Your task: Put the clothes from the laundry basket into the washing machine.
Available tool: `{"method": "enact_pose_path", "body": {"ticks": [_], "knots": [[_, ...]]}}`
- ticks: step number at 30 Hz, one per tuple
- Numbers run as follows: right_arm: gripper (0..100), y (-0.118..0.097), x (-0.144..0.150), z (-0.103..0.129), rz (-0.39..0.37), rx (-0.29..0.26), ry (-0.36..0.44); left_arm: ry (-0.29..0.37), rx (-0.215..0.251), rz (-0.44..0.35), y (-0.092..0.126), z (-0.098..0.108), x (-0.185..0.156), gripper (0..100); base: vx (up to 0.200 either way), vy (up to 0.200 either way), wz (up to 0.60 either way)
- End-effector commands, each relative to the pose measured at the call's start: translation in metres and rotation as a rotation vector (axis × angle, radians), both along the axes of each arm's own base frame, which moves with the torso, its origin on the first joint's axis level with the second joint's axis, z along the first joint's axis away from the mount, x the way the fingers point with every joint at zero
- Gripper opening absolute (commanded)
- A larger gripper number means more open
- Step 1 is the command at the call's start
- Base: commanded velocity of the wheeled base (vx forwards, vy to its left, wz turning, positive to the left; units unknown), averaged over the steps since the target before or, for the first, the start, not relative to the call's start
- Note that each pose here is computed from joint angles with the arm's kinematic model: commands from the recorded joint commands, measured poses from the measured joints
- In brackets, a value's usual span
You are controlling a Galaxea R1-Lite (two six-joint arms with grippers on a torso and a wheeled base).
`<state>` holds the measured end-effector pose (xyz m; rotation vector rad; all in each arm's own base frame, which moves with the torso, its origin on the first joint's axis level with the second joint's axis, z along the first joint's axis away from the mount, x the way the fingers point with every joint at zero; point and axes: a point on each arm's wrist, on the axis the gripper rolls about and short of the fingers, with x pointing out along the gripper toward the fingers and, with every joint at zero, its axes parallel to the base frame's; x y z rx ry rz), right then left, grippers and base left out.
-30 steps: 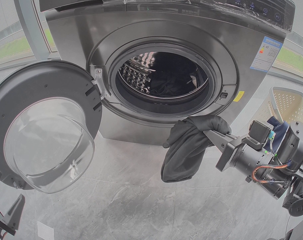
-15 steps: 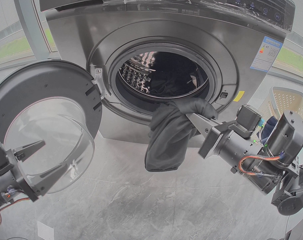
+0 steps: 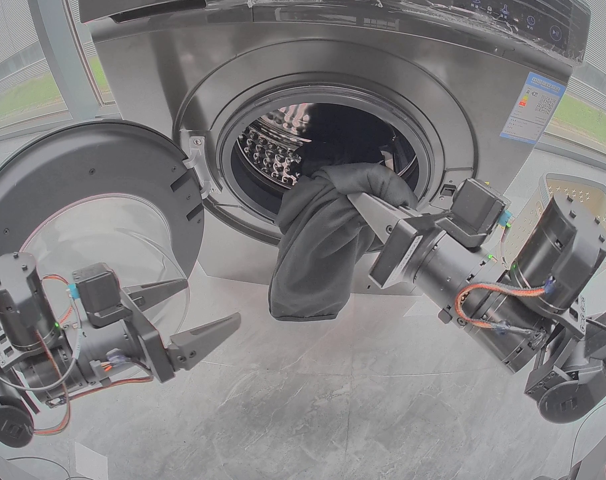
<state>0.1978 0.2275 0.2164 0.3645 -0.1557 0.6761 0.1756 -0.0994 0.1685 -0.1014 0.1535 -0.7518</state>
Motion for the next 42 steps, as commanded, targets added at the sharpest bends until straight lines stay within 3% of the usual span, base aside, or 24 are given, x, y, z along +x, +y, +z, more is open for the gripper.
{"method": "enact_pose_path", "body": {"ticks": [1, 16, 17, 19, 30, 42], "knots": [[0, -0.001, 0.000, 0.001, -0.001, 0.003, -0.002, 0.083, 0.041, -0.031, -0.019, -0.019, 0.021, 100, 0.000, 0.000, 0.00], [0, -0.003, -0.004, 0.002, 0.004, 0.005, -0.004, 0.132, 0.071, -0.039, -0.040, -0.052, 0.058, 100, 0.000, 0.000, 0.00], [0, -0.003, -0.006, 0.000, 0.010, 0.001, -0.002, 0.133, 0.071, -0.038, -0.046, -0.066, 0.070, 100, 0.000, 0.000, 0.00], [0, -0.003, -0.007, -0.001, 0.011, -0.002, 0.000, 0.133, 0.068, -0.032, -0.049, -0.076, 0.077, 100, 0.000, 0.000, 0.00], [0, -0.006, -0.014, 0.004, 0.025, 0.005, -0.006, 0.109, 0.063, -0.012, -0.067, -0.116, 0.115, 100, 0.000, 0.000, 0.00], [0, -0.005, -0.016, 0.005, 0.031, 0.011, -0.011, 0.038, 0.024, -0.017, -0.080, -0.118, 0.133, 100, 0.000, 0.000, 0.00]]}}
